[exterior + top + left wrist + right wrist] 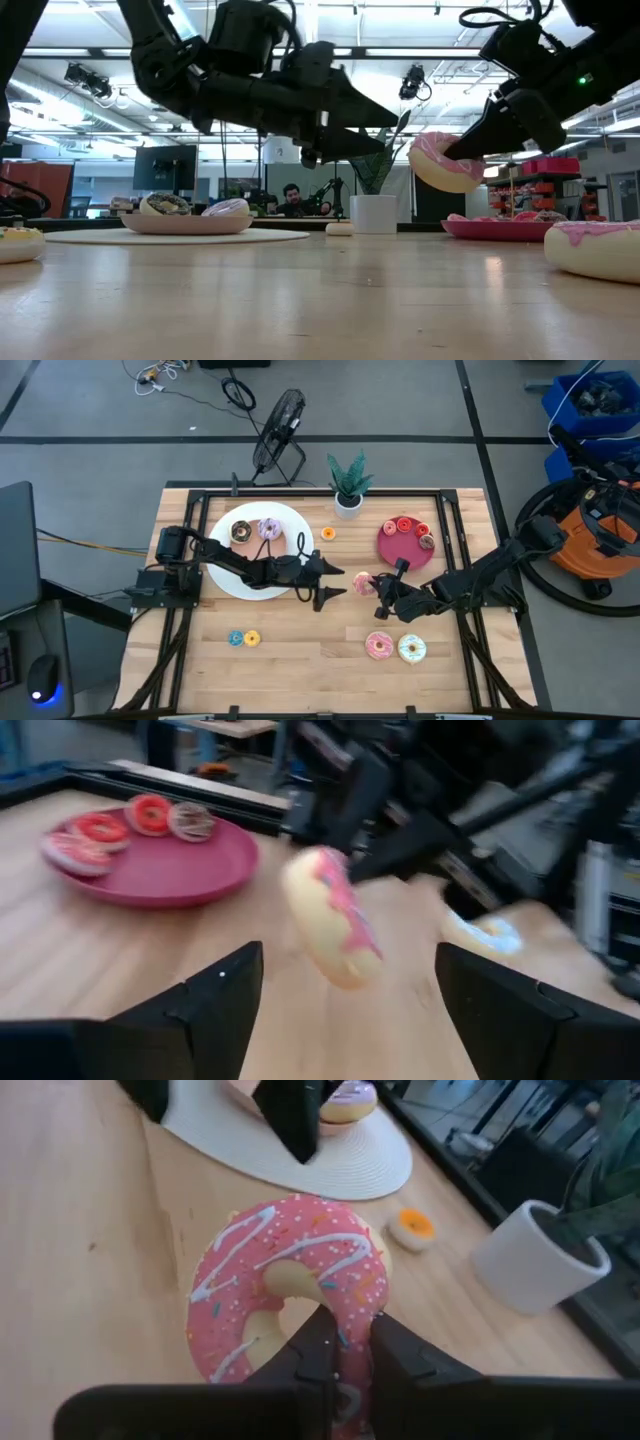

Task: Pick & Place donuts
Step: Put the top large pink donut on the pink plate

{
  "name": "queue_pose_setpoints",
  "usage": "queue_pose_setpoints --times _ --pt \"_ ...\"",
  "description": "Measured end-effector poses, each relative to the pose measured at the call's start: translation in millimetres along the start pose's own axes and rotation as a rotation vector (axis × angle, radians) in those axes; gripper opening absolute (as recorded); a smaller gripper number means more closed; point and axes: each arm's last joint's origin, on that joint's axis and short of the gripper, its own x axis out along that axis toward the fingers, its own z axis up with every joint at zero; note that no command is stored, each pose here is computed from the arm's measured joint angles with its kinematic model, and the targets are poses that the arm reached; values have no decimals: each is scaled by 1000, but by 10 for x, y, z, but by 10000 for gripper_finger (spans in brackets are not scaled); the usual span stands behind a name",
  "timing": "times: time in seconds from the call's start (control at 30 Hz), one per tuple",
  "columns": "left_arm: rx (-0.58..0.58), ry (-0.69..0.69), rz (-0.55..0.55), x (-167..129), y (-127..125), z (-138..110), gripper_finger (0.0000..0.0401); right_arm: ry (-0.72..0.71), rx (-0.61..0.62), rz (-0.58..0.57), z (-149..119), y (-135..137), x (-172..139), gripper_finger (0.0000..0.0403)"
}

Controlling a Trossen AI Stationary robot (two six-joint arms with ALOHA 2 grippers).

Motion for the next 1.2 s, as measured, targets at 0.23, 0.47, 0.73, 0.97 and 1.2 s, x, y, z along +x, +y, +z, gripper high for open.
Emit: queue_pose_setpoints --times 0.23,0.47,0.73,0.97,1.2 --pt "27 10 102 100 14 103 290 -64 -40 -33 48 72 63 41" --pt "-23 15 25 177 24 137 275 -99 -50 -49 90 83 68 41" --pt "-8 40 9 399 52 29 249 -114 -68 -63 111 81 66 41" --pt "34 59 8 381 34 70 174 -108 -56 -39 104 87 67 43" --pt "88 184 42 279 47 152 67 -112 -44 2 119 87 53 139"
